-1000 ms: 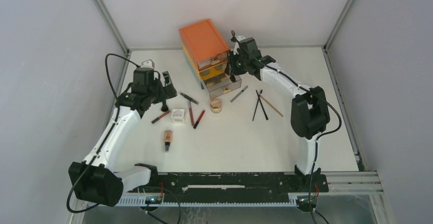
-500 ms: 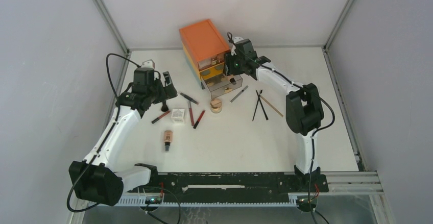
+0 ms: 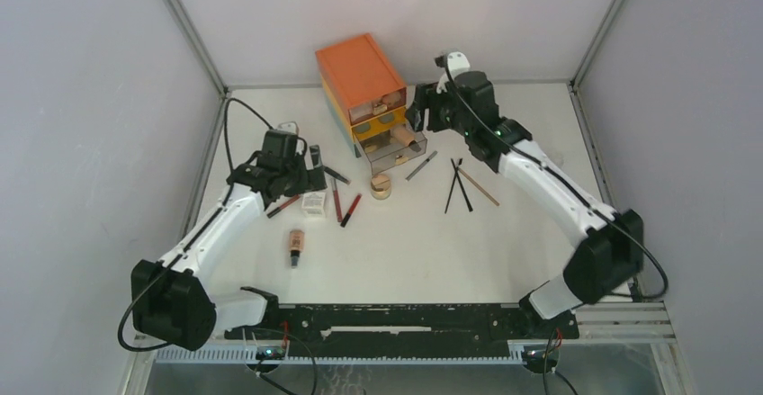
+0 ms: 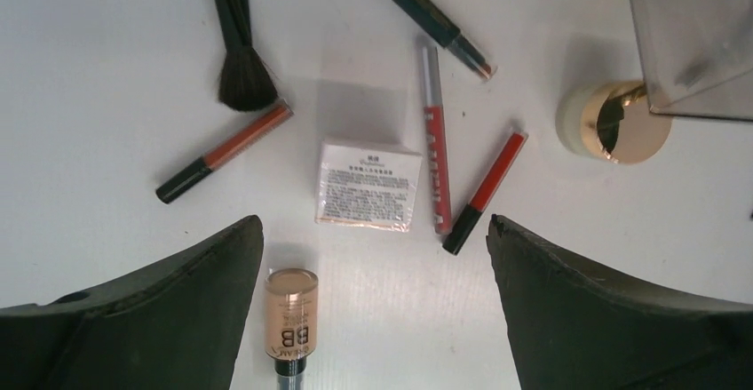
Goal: Organize the makeup
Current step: Pick up the makeup from the center of the board.
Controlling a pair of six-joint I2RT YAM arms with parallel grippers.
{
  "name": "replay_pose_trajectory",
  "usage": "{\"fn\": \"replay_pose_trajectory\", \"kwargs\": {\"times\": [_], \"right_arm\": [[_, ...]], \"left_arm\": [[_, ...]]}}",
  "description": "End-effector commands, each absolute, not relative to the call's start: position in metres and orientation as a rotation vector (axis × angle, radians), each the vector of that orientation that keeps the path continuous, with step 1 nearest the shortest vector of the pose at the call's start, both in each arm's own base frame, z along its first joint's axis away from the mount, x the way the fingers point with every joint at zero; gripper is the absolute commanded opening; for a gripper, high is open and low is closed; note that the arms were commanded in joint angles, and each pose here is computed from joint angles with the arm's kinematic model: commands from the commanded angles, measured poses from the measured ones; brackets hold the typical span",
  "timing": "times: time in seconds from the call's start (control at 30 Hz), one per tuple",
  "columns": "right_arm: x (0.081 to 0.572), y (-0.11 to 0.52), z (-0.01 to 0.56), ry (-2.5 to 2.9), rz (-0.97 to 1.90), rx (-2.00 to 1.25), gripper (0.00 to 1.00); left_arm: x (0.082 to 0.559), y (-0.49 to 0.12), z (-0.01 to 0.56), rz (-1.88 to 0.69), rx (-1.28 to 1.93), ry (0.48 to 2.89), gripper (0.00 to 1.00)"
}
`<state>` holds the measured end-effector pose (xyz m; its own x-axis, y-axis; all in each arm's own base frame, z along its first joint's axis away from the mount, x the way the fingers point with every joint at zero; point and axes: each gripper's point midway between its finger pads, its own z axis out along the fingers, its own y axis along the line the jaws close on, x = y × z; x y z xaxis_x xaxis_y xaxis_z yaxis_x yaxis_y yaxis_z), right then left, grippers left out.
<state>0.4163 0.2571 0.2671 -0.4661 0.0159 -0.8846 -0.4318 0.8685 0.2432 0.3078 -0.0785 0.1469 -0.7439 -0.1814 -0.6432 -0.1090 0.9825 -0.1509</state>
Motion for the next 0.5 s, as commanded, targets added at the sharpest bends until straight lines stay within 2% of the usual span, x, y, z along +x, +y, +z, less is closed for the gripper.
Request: {"fn": "replay_pose_trajectory", "kwargs": {"times": [0.0,0.3,0.47], "right_arm": [[0.387,0.241,0.274,1.961,0.558,-0.247,0.73],[0.35,0.209,0.245,2.039,0.514,-0.199,0.74],[0.348,0.206,0.243,2.043,0.521,-0.205,0.75]], "left_arm": [[0.304,-0.085,0.119,-0.072,-0.178,2.458,1.0],[0.323,-0.094,0.063,0.032,-0.186,2.586,1.0],[0.336,-0.099,0.056,0.032,-0.188,2.586,0.89]]}}
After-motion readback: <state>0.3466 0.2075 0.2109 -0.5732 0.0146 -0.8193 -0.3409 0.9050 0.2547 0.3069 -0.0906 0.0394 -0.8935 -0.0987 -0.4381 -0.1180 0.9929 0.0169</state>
